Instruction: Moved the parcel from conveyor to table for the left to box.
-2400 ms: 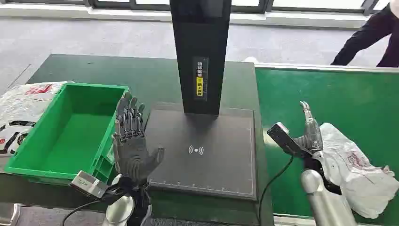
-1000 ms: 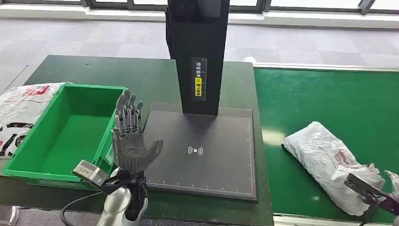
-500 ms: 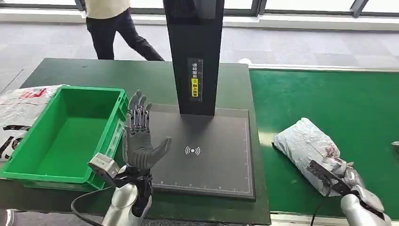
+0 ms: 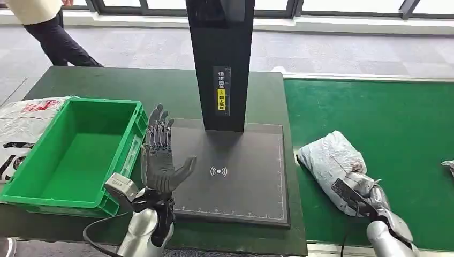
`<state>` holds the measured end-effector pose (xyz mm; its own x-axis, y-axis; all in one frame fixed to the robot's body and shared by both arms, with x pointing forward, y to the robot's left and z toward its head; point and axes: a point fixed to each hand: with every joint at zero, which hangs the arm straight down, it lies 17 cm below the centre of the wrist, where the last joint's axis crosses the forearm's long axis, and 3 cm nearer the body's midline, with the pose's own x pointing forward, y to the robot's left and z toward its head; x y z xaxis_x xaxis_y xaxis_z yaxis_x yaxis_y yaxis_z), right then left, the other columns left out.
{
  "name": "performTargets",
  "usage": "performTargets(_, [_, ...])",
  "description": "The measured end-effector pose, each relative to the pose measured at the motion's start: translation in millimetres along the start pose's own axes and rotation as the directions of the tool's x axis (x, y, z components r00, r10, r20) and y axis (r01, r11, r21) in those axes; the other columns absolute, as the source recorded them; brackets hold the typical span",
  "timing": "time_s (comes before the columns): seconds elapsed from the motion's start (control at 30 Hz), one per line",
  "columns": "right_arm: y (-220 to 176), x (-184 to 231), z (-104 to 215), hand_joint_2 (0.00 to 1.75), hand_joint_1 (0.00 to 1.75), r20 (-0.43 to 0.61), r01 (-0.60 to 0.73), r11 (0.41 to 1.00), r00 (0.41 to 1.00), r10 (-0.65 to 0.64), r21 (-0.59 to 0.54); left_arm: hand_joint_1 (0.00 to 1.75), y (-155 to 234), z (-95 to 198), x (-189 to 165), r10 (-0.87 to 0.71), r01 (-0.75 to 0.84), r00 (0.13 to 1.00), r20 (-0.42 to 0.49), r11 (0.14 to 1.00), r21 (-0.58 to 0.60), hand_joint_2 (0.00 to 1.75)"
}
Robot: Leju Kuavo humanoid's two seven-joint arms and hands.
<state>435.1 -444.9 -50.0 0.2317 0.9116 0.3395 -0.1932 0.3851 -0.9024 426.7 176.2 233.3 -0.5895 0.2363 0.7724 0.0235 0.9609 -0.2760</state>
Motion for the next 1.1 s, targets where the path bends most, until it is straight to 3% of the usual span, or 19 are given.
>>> performTargets(0.27, [-33, 40, 5, 1.75, 1.75, 0.114, 0.131, 0.983, 0.987, -0.117, -0.129, 0.00, 4, 3, 0, -0.011, 0.011, 1.000, -0.001, 1.000, 0.016, 1.75])
performTargets(0.5, [-60, 64, 5, 1.75, 1.75, 0.184, 0.174, 0.962, 0.974, -0.135, -0.212, 0.00, 5, 2, 2, -0.014, 0.014, 1.000, 0.003, 1.000, 0.021, 1.75])
performTargets(0.57, [-96, 88, 17, 1.75, 1.75, 0.304, 0.244, 0.902, 0.943, -0.135, -0.357, 0.00, 8, 2, 4, -0.024, 0.024, 1.000, 0.007, 0.999, 0.032, 1.75])
performTargets(0.67, [-137, 120, 33, 1.75, 1.75, 0.403, 0.303, 0.823, 0.910, -0.100, -0.480, 0.00, 10, 1, 6, -0.032, 0.032, 0.999, 0.014, 0.999, 0.043, 1.75])
performTargets(1.1, [-174, 174, 74, 1.75, 1.75, 0.506, 0.366, 0.725, 0.862, -0.027, -0.584, 0.00, 12, 0, 11, -0.039, 0.038, 0.999, 0.025, 0.998, 0.053, 1.75])
